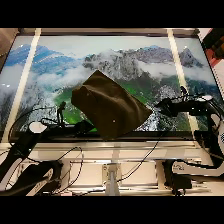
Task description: Fold the clothes and pants, and hang the long-sleeved shirts on hangers.
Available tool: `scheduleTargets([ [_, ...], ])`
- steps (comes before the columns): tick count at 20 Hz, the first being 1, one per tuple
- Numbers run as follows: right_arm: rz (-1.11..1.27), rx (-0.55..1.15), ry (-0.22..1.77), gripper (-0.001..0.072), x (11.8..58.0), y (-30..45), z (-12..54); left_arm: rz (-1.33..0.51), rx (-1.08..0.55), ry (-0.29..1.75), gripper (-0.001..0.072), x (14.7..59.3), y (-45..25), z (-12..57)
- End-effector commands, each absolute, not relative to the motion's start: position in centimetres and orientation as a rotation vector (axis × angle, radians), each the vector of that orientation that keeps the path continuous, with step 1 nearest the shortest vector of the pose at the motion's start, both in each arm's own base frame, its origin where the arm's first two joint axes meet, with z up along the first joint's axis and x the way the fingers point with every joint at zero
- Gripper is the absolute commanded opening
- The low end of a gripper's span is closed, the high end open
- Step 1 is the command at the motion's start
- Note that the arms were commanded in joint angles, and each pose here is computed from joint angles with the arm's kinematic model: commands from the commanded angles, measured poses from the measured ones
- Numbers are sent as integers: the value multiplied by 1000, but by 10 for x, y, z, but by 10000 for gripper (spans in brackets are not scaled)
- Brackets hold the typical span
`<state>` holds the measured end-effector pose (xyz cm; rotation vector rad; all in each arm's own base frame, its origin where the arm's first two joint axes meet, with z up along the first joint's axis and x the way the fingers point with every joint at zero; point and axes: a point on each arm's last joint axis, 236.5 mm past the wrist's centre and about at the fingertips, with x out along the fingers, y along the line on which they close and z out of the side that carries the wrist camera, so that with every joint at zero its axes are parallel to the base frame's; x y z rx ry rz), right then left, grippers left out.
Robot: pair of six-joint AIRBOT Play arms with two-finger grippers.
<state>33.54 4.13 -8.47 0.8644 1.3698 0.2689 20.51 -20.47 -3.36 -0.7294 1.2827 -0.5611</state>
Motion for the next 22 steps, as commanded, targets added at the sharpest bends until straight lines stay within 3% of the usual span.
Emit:
scheduleTargets([
  [1,279,819,1391,541,337,53,-96,-539,-695,1260,698,206,-223,-46],
  [4,252,796,1355,541,347,46,-97,-469,-653,1232,699,220,-227,-69],
  [7,261,758,1344,542,354,41,-90,-276,-718,1226,699,243,-211,-102],
  [11,292,724,1335,542,362,39,-77,-148,-738,1098,698,278,-189,-110],
  [16,318,671,1265,542,385,33,-55,-65,-767,968,689,305,-170,-101],
  [22,319,598,1168,540,419,34,-34,-46,-779,979,689,324,-179,-105],
])
